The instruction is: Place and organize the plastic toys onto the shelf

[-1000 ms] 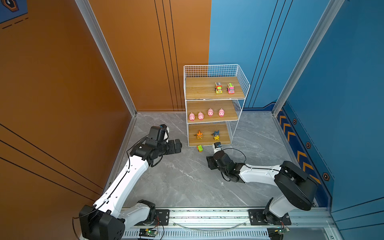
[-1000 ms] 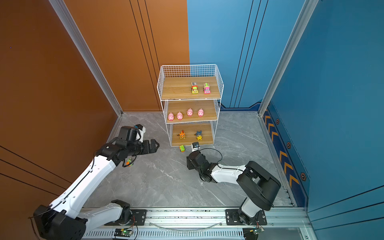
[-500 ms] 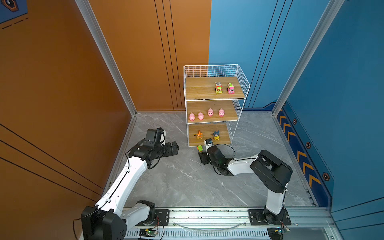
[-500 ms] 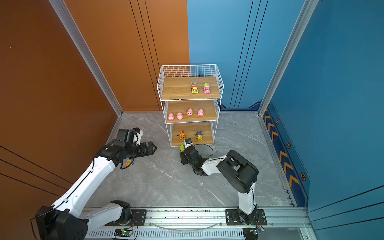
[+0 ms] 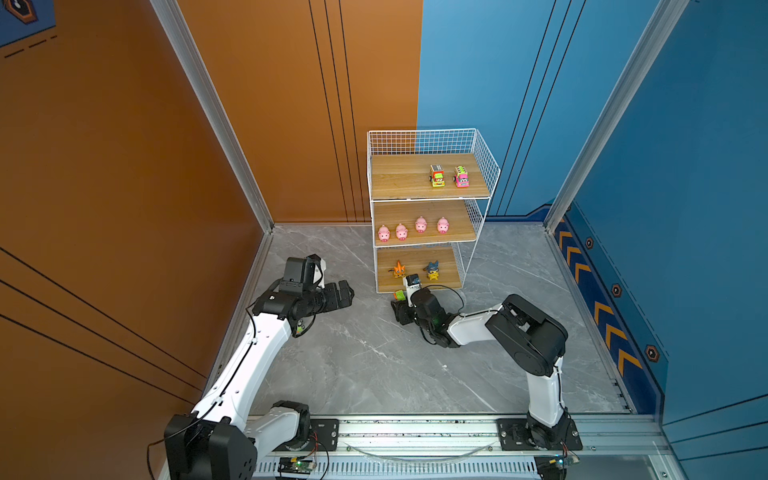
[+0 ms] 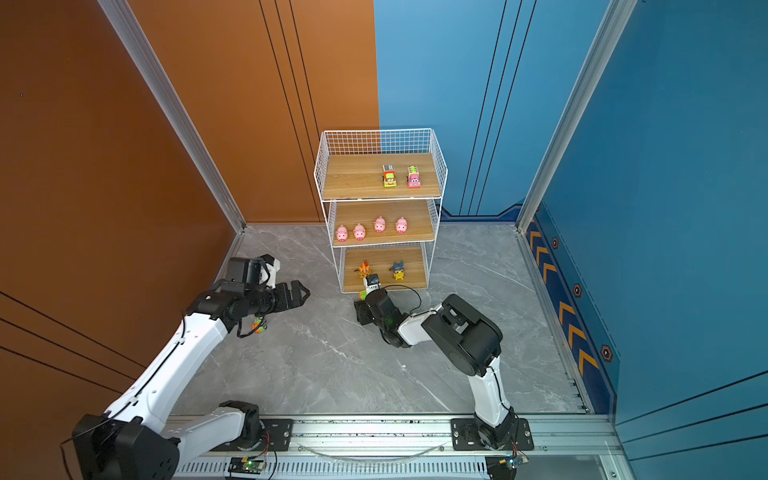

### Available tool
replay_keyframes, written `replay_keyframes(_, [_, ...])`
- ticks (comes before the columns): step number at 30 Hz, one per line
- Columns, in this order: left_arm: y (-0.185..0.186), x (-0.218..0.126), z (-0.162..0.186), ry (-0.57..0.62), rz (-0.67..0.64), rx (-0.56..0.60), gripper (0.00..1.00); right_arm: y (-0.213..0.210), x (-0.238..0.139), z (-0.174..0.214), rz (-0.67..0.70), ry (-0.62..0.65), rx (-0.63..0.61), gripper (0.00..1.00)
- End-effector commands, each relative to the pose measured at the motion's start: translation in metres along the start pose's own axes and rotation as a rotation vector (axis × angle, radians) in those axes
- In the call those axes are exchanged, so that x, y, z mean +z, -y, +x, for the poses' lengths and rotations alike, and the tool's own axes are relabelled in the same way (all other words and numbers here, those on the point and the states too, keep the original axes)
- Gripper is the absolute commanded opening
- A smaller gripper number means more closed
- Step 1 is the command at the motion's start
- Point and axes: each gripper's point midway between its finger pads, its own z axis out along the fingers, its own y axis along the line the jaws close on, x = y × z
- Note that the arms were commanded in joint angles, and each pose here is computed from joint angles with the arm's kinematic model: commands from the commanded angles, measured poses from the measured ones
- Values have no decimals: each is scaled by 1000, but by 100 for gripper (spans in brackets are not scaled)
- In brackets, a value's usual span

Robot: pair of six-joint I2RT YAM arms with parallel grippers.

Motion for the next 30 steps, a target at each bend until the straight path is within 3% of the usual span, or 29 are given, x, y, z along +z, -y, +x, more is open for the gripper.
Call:
replay_keyframes(1, [1, 0, 2, -4, 23, -8, 100, -13, 5, -4, -31, 24, 24, 59])
replay_keyframes(13, [0, -2, 0, 6, 26, -18, 99, -49, 3, 9, -72, 28, 97, 58])
replay_keyframes(21, [-4, -1, 0, 8, 15, -20, 99, -75, 9, -18, -126, 30, 20, 58])
replay_keyframes(30, [-4, -1, 0, 8, 14, -22, 99, -61, -37, -31, -111, 23, -78, 58])
